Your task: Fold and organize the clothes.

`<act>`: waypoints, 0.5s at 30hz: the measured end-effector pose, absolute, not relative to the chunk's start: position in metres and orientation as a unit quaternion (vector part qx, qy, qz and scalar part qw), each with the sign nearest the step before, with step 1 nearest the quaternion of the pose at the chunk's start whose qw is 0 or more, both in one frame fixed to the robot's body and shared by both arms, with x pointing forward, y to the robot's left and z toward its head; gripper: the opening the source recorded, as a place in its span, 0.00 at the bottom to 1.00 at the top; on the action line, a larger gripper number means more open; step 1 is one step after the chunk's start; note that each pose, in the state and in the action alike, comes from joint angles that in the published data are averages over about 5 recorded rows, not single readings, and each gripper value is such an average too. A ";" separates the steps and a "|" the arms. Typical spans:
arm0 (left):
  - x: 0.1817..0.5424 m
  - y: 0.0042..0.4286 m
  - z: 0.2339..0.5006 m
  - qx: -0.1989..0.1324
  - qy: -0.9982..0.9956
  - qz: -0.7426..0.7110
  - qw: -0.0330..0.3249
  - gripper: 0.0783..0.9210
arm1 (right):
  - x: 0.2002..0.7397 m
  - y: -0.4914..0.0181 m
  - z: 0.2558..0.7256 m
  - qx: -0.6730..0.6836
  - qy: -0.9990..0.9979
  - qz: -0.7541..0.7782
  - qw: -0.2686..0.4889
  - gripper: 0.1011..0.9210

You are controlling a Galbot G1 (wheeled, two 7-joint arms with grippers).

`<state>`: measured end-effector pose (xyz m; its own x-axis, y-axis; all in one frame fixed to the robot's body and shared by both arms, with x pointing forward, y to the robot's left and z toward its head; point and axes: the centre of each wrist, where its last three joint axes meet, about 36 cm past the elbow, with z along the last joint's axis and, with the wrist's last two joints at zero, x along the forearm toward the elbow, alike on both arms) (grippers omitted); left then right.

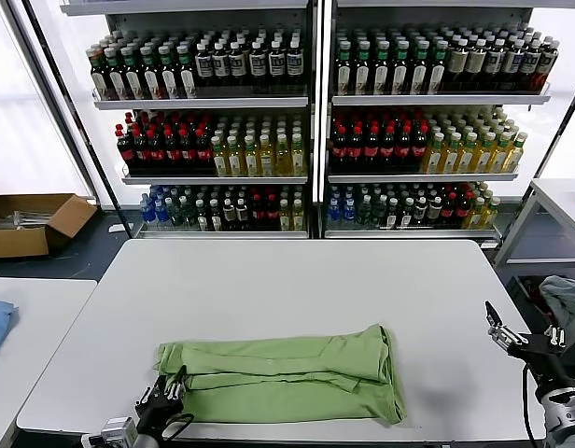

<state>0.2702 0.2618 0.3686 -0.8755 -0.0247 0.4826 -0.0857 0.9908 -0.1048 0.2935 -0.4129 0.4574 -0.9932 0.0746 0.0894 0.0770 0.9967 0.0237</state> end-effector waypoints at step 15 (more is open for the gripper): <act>0.279 0.295 0.382 0.037 -0.974 0.044 0.219 0.02 | 0.296 -0.412 0.465 -0.036 -0.999 -0.011 0.034 0.88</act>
<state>0.2794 0.2950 0.3818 -0.9011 -0.0529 0.4304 -0.0913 0.9934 -0.0691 0.2961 -0.4120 0.4648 -0.9951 0.0713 0.0680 0.0727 0.9972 0.0187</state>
